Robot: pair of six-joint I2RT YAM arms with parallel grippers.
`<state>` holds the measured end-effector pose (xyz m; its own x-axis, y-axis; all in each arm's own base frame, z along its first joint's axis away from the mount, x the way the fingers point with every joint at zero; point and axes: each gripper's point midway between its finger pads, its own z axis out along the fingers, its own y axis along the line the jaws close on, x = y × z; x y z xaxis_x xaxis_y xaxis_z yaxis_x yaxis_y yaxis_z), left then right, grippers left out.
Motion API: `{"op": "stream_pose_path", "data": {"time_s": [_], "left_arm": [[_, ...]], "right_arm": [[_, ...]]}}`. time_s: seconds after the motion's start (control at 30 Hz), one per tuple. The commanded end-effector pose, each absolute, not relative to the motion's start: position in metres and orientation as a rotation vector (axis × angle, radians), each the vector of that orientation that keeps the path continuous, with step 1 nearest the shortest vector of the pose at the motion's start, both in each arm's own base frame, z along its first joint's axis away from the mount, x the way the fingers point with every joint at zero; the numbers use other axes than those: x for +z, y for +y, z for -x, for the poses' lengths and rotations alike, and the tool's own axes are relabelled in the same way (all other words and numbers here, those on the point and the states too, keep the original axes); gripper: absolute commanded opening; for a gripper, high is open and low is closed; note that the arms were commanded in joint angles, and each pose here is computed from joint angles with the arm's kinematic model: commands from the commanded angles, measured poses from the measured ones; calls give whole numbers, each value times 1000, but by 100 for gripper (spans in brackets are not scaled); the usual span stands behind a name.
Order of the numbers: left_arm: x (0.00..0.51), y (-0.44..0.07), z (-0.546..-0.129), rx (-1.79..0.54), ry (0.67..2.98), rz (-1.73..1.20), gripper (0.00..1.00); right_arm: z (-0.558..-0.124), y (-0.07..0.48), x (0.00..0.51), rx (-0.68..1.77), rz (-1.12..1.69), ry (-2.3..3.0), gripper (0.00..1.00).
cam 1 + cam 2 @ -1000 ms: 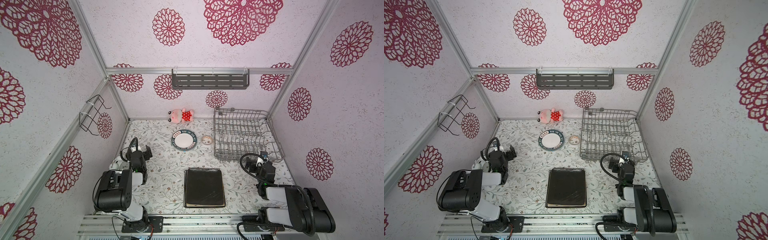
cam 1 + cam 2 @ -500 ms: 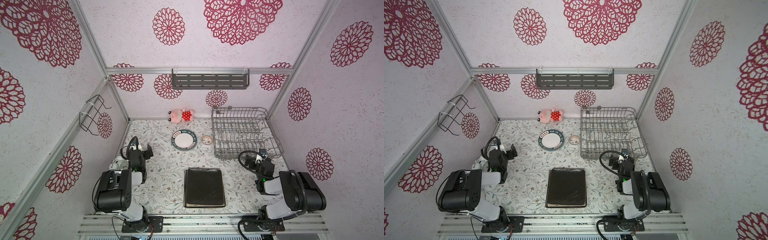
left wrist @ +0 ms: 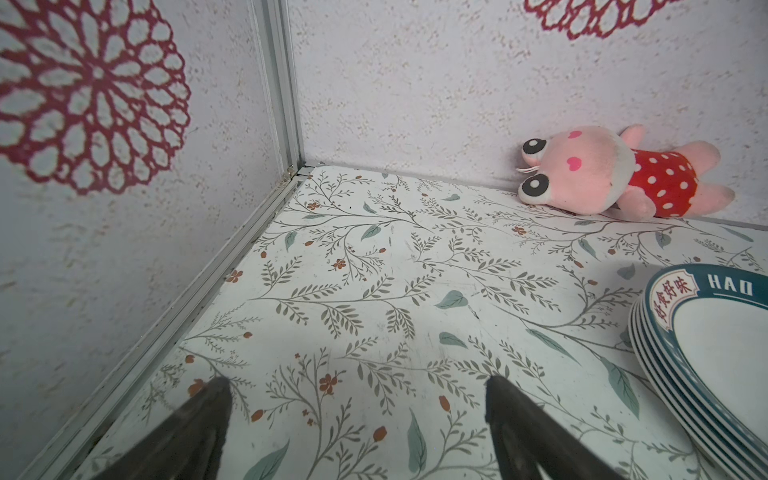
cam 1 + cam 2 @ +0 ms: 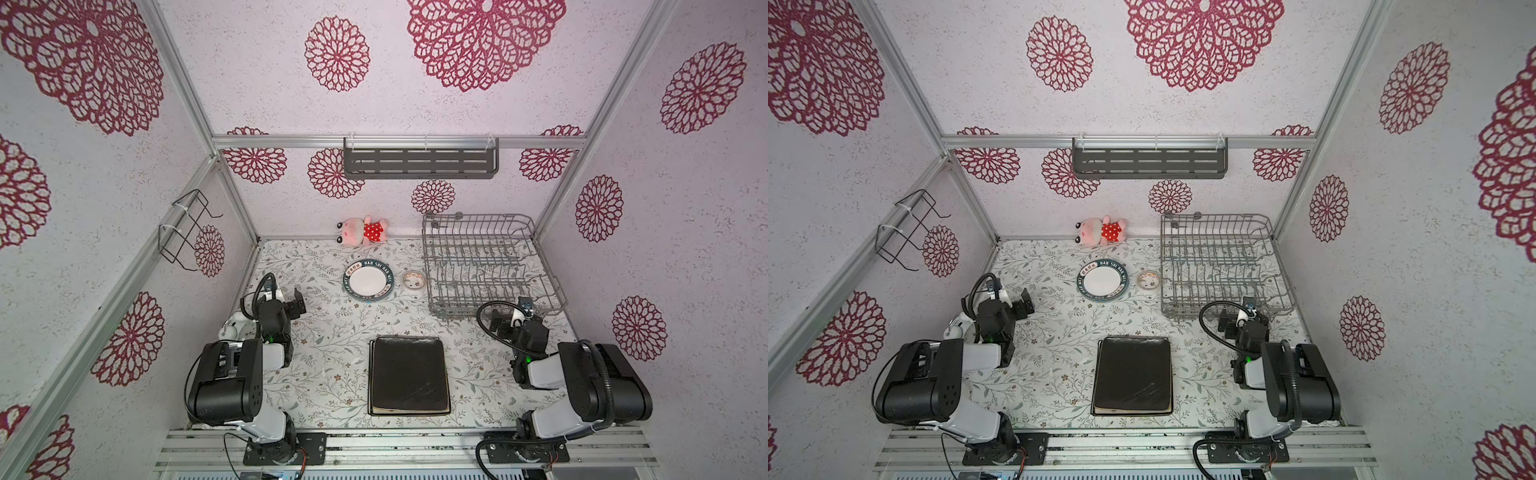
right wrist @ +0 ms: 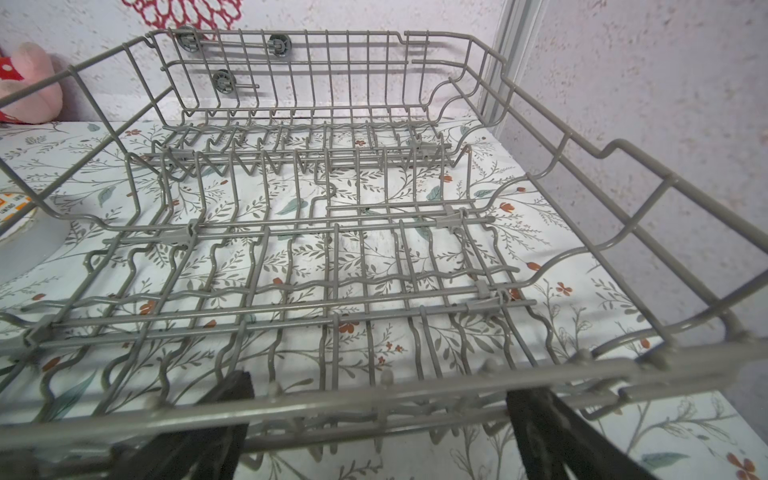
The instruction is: Unload the plates from the dish rack
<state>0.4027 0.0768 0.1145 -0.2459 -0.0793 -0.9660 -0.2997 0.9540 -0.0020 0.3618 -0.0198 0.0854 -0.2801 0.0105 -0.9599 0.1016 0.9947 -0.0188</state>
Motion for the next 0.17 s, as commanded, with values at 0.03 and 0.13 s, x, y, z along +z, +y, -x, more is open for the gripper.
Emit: {"op": "stream_pose_path", "data": {"time_s": [0.03,0.13], "left_arm": [[120,79,-405,202,1804,282,97],[120,79,-404,203,1805,282,97]], "right_arm": [[-381,-11,111,-57,-48,1776,99],[-380,-11,112,-57,-47,1768,99]]}}
